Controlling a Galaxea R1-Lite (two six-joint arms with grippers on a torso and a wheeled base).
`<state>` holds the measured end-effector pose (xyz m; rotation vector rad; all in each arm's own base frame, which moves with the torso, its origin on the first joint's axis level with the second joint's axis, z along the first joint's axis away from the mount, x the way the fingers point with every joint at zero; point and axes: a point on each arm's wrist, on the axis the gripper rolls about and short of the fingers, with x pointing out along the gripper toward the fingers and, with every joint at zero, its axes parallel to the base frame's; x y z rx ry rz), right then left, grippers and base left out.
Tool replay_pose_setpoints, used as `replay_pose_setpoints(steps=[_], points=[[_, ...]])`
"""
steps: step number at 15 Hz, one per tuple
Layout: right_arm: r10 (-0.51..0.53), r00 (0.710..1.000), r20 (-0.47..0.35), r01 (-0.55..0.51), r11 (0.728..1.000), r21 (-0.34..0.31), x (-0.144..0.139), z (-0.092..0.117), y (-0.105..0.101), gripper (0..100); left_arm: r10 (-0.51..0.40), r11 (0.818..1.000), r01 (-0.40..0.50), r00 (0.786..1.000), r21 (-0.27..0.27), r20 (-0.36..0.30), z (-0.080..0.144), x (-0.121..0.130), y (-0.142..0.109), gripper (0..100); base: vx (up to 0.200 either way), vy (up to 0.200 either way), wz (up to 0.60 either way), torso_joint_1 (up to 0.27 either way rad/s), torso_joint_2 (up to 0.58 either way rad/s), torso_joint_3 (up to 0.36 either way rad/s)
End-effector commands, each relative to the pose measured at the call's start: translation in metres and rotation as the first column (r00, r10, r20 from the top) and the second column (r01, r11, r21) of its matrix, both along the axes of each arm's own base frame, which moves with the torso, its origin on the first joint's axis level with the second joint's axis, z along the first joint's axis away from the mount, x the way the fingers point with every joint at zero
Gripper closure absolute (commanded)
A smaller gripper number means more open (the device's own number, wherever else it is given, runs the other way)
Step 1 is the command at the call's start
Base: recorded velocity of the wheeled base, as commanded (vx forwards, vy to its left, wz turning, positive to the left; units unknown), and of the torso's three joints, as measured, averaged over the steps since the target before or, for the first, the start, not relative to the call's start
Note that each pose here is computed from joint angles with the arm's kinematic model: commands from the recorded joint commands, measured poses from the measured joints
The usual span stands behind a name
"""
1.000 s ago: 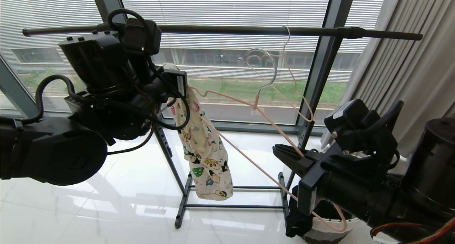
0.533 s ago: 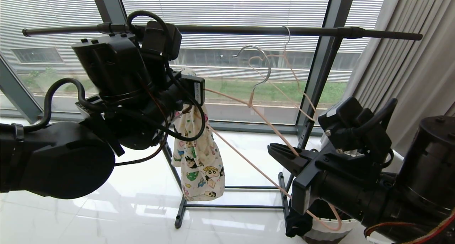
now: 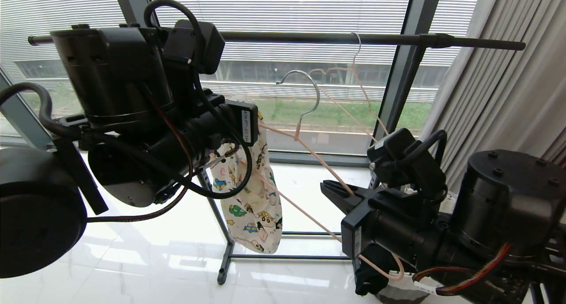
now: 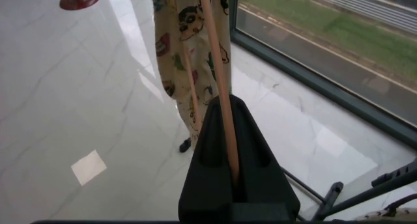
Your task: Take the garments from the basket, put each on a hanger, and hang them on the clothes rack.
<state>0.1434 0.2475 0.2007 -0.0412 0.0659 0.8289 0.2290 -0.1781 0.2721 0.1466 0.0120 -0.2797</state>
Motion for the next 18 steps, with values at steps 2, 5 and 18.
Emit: replay_pose_setpoints(steps=[2, 5, 18], points=[[-0.004, 1.000, -0.009, 0.004, 1.000, -0.016, 0.010, -0.007, 0.016, 100, -0.019, 0.999, 0.019, 1.000, -0.029, -0.004, 0.007, -0.010, 0.002, 100, 0.000, 0.000, 0.00, 0.000, 0.00, 0.000], [-0.023, 1.000, -0.011, 0.023, 1.000, -0.016, 0.020, -0.009, 0.022, 100, -0.041, 0.998, 0.040, 0.999, -0.047, -0.022, 0.008, -0.018, 0.000, 100, 0.000, 0.000, 0.00, 0.000, 0.00, 0.000], [-0.126, 0.992, -0.001, 0.126, 0.992, 0.021, 0.021, 0.002, 0.010, 100, 0.220, 0.970, -0.218, 0.976, -0.105, 0.007, 0.014, 0.020, 0.025, 100, 0.000, 0.000, 0.00, 0.000, 0.00, 0.000]])
